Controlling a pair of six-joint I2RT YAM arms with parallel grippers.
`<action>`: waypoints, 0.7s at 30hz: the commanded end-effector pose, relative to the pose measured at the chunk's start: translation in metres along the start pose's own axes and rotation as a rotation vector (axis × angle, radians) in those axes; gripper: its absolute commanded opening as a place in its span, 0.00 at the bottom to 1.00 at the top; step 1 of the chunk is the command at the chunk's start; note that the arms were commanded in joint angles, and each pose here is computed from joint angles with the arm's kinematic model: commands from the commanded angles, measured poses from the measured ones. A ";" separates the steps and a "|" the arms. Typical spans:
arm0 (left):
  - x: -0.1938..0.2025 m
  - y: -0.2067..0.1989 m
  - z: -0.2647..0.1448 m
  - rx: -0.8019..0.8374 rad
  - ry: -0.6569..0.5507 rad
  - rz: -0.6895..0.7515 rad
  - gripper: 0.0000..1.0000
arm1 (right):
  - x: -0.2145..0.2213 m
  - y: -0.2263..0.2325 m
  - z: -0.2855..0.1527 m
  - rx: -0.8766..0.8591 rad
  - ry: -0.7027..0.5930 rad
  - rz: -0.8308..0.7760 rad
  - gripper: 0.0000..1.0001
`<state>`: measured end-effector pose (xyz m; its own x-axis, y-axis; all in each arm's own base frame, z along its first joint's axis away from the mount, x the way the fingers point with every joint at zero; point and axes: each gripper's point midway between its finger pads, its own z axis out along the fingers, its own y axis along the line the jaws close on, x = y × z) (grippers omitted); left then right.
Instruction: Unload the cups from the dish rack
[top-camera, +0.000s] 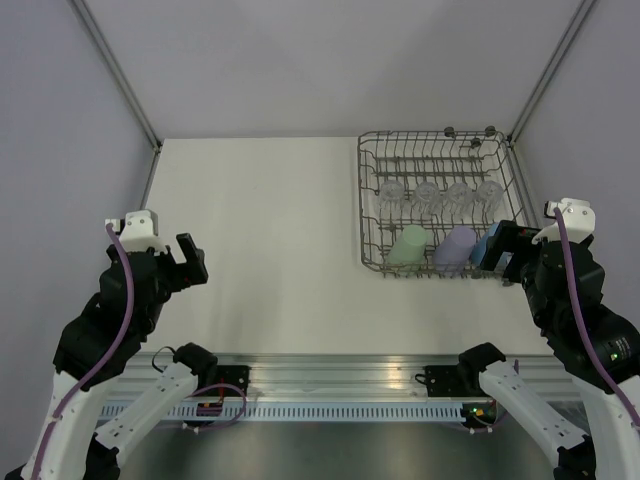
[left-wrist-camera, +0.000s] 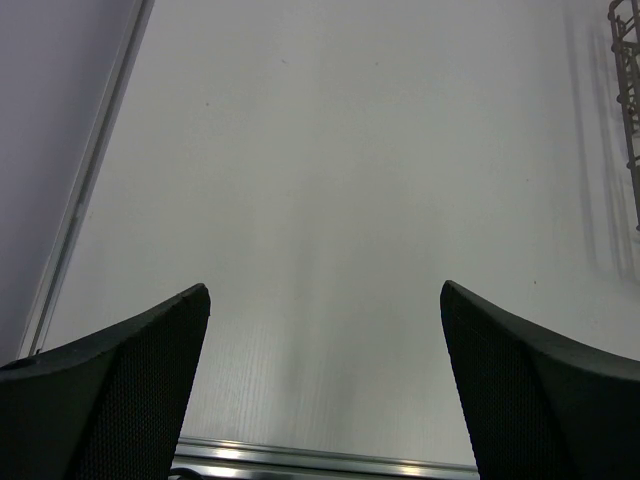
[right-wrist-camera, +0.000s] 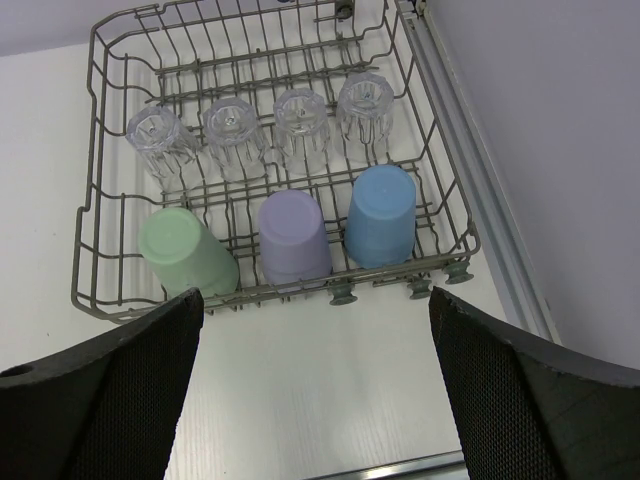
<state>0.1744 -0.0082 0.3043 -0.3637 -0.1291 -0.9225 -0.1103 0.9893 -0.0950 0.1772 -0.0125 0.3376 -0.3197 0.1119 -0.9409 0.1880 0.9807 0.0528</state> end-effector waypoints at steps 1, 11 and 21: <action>-0.005 -0.003 0.000 0.017 -0.027 -0.024 1.00 | -0.013 -0.003 -0.006 0.001 -0.042 0.009 0.98; -0.003 -0.004 0.003 0.015 -0.023 -0.021 1.00 | 0.016 0.064 0.011 -0.295 0.071 0.033 0.98; 0.002 -0.007 0.004 0.031 -0.009 -0.016 1.00 | 0.067 0.122 0.062 -0.435 0.273 0.019 0.98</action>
<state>0.1747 -0.0096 0.2975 -0.3734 -0.1251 -0.9192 -0.1054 0.9902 -0.0919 0.2234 0.0818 0.2621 -0.5599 0.0908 -0.8235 -0.1256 0.9732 0.1927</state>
